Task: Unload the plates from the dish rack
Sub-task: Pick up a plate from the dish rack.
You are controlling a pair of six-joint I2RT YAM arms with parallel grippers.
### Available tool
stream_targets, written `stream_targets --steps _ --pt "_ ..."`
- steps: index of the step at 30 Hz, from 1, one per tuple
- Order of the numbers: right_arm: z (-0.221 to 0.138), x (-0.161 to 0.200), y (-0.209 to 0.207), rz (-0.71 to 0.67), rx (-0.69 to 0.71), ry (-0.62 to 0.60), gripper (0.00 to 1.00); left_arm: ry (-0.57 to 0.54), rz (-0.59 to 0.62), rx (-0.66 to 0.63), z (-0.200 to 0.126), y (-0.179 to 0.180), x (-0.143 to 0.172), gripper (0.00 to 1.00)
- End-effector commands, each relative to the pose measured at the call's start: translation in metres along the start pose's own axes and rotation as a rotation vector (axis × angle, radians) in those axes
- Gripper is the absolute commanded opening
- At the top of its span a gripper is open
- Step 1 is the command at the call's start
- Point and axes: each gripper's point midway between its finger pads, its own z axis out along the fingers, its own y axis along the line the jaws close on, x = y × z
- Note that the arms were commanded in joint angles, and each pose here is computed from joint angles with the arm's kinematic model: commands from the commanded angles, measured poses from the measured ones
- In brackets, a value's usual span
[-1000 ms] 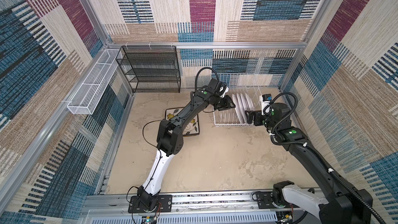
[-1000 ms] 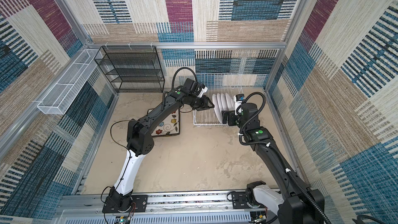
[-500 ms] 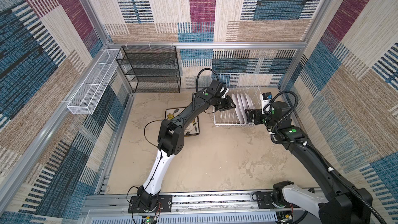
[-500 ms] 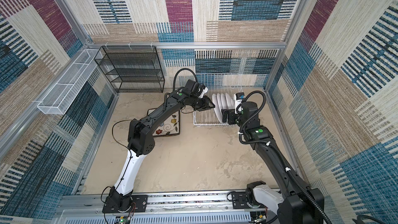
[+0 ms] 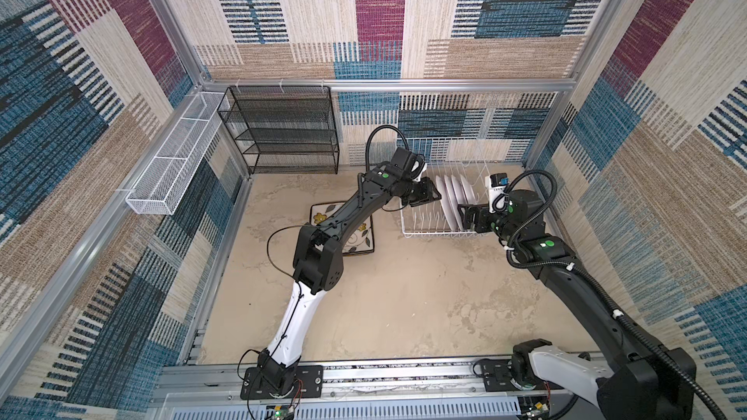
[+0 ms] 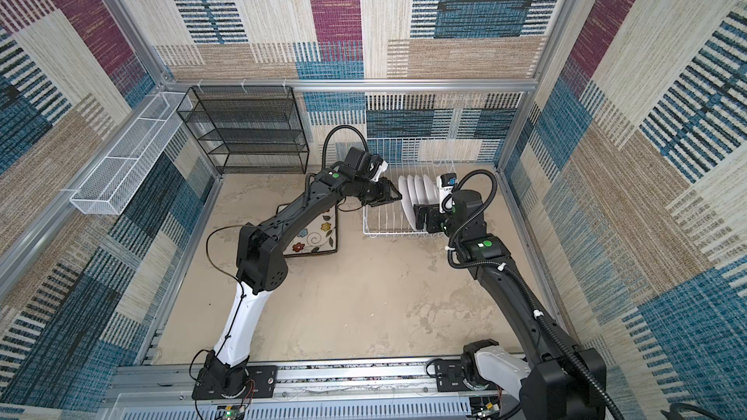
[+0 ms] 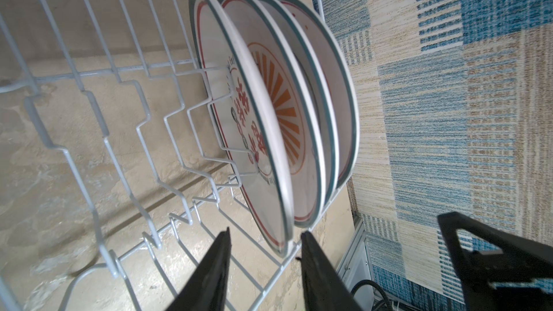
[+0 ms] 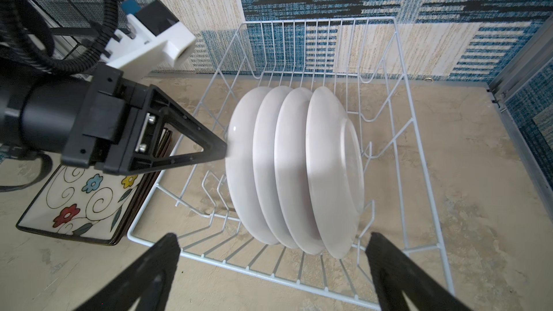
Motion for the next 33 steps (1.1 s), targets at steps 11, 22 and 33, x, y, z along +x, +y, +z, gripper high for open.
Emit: stream_targets --steps 11,22,33 --pt "-0.001 -0.01 0.001 0.007 -0.003 -0.042 1.0 -0.039 -0.043 0.013 0.023 -0.004 -0.006 0.35" --pt "-0.001 -0.009 0.0 0.011 -0.004 -0.045 1.0 -0.087 -0.089 -0.037 0.03 0.003 -0.007 0.17" --pt "-0.002 -0.009 0.0 0.016 -0.002 -0.048 1.0 -0.166 -0.137 -0.109 0.016 0.017 -0.005 0.0"
